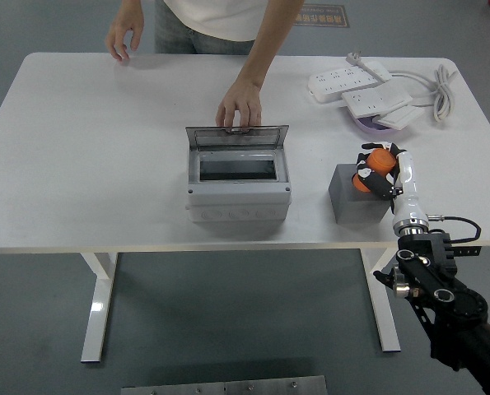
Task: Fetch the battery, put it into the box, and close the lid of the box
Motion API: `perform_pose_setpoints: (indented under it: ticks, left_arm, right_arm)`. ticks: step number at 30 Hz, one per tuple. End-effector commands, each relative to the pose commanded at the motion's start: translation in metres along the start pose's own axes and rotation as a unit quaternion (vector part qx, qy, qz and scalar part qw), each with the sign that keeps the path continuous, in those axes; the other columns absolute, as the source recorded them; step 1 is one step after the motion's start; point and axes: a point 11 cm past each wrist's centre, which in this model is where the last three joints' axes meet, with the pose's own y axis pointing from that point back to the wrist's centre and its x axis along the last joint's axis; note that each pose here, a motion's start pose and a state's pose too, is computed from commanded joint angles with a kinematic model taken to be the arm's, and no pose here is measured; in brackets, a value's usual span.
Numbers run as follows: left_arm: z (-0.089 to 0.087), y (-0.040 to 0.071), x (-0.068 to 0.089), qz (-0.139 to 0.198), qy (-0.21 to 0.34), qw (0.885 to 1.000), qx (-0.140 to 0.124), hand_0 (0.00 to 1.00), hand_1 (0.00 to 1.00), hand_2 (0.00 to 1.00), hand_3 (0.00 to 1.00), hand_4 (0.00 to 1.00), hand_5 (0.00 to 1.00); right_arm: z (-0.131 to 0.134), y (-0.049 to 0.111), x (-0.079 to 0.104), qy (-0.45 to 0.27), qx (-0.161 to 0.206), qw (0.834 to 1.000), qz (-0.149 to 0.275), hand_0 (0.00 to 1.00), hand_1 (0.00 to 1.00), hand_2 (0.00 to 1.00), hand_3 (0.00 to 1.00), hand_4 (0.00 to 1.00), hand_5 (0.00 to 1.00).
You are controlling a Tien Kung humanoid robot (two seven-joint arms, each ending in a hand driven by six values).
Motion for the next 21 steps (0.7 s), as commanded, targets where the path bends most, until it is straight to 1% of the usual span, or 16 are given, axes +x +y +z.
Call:
perform_pose_setpoints:
  ticks: [2, 13, 14, 15, 21]
  left_arm:
    - [0.0, 0.0, 0.0, 0.0, 0.0, 1.0, 0.0, 0.645, 0.715, 0.574, 0.568, 0.605, 0.062]
    - [0.002, 0.0, 0.0, 0.001, -0.002, 1.0, -0.001, 0.644, 0.715, 0.576, 0.568, 0.606, 0.065]
    - [0.002, 0.0, 0.0, 0.001, -0.002, 1.0, -0.001, 0.645, 0.715, 0.576, 0.567, 0.604, 0.067]
    - [0.002, 0.0, 0.0, 0.001, -0.002, 1.0, -0.001, 0.645, 0.715, 0.576, 0.567, 0.604, 0.067]
    - [-0.001, 0.0, 0.0, 0.001, -0.002, 1.0, 0.001, 0.645, 0.715, 0.578, 0.568, 0.606, 0.067]
  right_arm:
    - [-0.004, -0.001, -0.002, -0.001, 0.004, 1.0, -0.003, 0.365, 0.264, 0.411, 0.44, 0.458, 0.002]
    - [-0.016, -0.004, -0.008, -0.006, 0.017, 1.0, -0.015, 0.359, 0.266, 0.408, 0.439, 0.453, 0.002]
    - [-0.017, -0.004, -0.009, -0.007, 0.018, 1.0, -0.016, 0.355, 0.267, 0.407, 0.442, 0.431, 0.002]
    - [-0.018, -0.004, -0.009, -0.008, 0.02, 1.0, -0.017, 0.355, 0.267, 0.407, 0.442, 0.431, 0.002]
    - [-0.039, -0.005, -0.014, -0.014, 0.044, 0.998, -0.04, 0.354, 0.273, 0.408, 0.444, 0.425, 0.002]
